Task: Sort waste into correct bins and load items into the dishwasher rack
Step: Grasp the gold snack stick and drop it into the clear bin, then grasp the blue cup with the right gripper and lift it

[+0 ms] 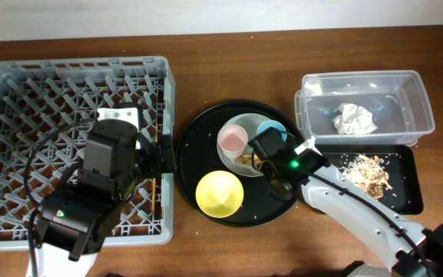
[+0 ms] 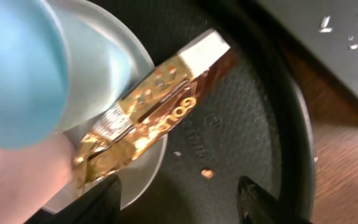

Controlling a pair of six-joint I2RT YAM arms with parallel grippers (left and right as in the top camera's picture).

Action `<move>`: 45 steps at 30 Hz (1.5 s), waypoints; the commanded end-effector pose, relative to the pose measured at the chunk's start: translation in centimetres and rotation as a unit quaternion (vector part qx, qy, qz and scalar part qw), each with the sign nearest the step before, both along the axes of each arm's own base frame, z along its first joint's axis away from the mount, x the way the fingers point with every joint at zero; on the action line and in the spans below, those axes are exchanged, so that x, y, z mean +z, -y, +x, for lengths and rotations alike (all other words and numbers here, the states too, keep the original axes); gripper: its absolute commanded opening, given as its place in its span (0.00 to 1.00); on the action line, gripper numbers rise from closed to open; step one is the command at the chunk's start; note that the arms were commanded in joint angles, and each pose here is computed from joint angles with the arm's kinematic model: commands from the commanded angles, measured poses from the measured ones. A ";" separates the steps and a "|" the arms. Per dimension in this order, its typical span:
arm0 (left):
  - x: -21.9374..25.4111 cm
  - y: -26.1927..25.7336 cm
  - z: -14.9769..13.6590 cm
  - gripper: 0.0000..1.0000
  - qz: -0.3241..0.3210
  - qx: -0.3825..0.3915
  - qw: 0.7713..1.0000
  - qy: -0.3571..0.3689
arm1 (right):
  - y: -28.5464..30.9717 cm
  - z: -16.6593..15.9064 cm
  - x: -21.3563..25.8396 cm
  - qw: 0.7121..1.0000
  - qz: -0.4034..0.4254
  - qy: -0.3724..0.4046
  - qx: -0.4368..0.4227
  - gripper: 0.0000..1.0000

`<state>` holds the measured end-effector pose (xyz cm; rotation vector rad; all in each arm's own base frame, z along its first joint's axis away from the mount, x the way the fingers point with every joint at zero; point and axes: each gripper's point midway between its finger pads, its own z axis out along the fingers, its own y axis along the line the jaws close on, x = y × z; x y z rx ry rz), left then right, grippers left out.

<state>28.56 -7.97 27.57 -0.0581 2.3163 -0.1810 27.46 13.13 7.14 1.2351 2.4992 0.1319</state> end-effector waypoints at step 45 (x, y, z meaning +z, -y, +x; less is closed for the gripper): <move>0.6 0.0 0.0 0.99 -0.003 0.000 1.000 0.008 | 9.3 4.8 20.8 0.893 -0.086 0.135 0.420 0.88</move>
